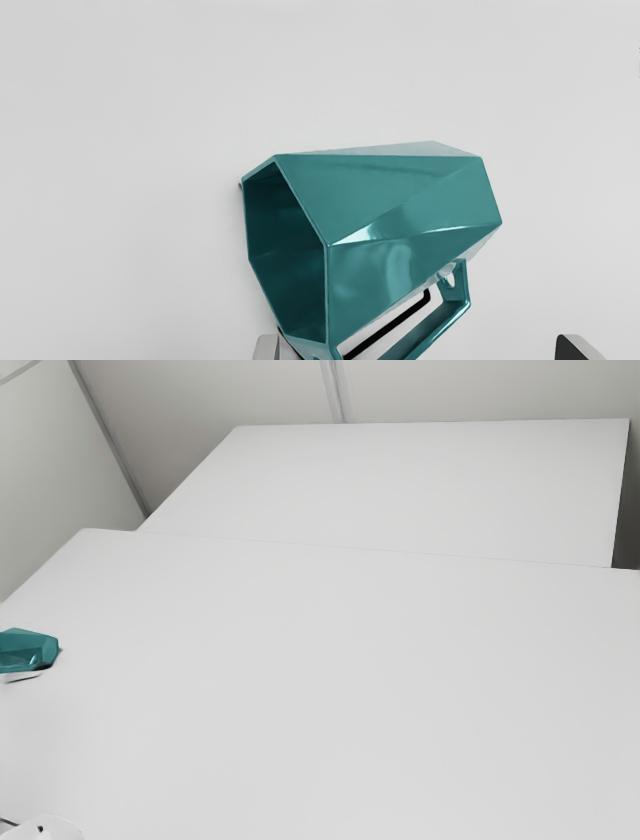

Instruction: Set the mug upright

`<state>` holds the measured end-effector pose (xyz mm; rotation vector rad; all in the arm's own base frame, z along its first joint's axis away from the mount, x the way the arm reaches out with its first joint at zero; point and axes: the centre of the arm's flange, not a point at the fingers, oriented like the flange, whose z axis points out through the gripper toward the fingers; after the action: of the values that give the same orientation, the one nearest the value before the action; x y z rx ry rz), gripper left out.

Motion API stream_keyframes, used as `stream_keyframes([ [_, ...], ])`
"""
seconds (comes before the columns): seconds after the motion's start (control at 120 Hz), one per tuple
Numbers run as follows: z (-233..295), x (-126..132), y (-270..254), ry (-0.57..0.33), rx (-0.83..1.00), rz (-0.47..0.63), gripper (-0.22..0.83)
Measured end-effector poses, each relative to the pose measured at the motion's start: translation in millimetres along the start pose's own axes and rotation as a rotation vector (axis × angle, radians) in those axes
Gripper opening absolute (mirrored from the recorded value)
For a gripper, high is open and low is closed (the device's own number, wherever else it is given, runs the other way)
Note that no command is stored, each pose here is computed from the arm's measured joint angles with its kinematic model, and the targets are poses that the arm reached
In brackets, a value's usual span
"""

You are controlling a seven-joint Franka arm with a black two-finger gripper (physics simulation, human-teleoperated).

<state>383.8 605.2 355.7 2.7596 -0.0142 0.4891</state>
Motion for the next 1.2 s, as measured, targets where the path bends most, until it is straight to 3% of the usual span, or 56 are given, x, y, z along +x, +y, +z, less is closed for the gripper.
stream_keyframes([
  [0.692, 63, 9, -17, 0.152, -0.115, 0.099, 0.61],
  [0.817, 66, 11, -15, 0.165, -0.123, 0.111, 0.38],
  [0.883, 71, 11, -14, 0.178, -0.135, 0.109, 0.35],
  [0.958, 74, 11, -12, 0.192, -0.142, 0.108, 0.22],
  [1.075, 71, 37, 7, 0.199, -0.139, 0.152, 0.01],
  [1.2, 70, 54, 24, 0.197, -0.137, 0.183, -0.08],
])
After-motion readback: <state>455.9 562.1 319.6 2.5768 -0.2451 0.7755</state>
